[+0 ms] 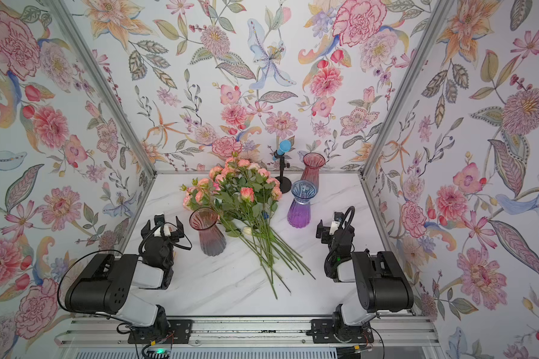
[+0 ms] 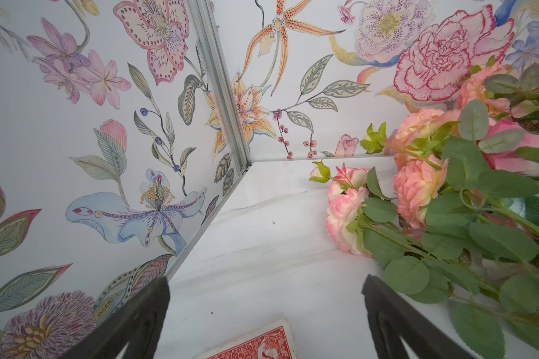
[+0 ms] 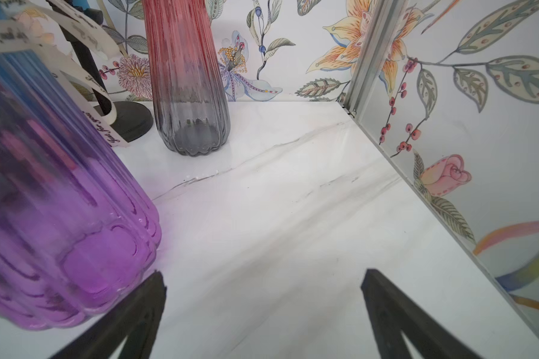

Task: Place the pink flowers into the vase
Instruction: Pick up the flower at the center of the board.

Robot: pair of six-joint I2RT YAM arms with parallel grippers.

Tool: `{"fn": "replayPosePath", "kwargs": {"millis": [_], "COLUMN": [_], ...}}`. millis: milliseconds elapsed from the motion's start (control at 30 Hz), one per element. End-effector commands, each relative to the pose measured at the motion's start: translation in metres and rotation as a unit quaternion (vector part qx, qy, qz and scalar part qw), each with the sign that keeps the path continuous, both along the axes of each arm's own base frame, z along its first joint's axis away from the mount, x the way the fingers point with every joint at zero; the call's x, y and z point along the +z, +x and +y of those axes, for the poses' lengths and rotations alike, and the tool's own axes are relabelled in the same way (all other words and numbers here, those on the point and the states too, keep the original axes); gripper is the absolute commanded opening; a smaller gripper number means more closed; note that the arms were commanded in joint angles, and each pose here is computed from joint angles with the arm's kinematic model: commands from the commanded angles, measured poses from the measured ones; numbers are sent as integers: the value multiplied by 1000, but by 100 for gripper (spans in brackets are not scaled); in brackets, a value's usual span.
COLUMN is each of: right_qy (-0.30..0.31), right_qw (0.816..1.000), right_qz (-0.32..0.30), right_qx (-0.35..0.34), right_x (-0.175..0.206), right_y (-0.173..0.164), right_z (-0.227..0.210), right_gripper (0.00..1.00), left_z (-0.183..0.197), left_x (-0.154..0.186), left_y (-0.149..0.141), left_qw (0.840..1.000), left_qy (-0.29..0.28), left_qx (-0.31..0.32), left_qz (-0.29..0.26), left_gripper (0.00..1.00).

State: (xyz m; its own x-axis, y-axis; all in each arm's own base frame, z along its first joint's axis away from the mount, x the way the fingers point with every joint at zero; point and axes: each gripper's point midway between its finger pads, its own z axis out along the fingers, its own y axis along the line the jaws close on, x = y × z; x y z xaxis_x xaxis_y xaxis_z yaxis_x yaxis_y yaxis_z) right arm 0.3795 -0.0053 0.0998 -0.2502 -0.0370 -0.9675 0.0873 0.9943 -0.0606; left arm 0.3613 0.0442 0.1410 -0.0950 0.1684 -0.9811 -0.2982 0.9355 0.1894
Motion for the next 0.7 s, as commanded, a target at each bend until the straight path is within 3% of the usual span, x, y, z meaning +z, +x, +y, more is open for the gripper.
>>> {"fn": "replayPosePath", "kwargs": {"millis": [0,467,567,667], "right_qy": [-1,4,-6,-21], "right_qw": [1000,1000,1000,998], "right_qz": [-9,-7,0,38], "right_qx": [19,22,-7,-37], "right_x": [7,7,14,32], "right_y": [6,6,9,19], "right_z": [5,3,-2,-6], "right_gripper": [100,99,99,99], "left_z": [-5,-4,10,10], "left_x": [9,9,12,25], "left_y": [1,2,-7,-4], "left_qw": [1000,1000,999,999], "left_qy": [6,6,-9,-5], "left_qx": [-11,-9,40,42], "left_qz": [-19,-18,-24,-17], "left_gripper": [100,100,100,100]}}
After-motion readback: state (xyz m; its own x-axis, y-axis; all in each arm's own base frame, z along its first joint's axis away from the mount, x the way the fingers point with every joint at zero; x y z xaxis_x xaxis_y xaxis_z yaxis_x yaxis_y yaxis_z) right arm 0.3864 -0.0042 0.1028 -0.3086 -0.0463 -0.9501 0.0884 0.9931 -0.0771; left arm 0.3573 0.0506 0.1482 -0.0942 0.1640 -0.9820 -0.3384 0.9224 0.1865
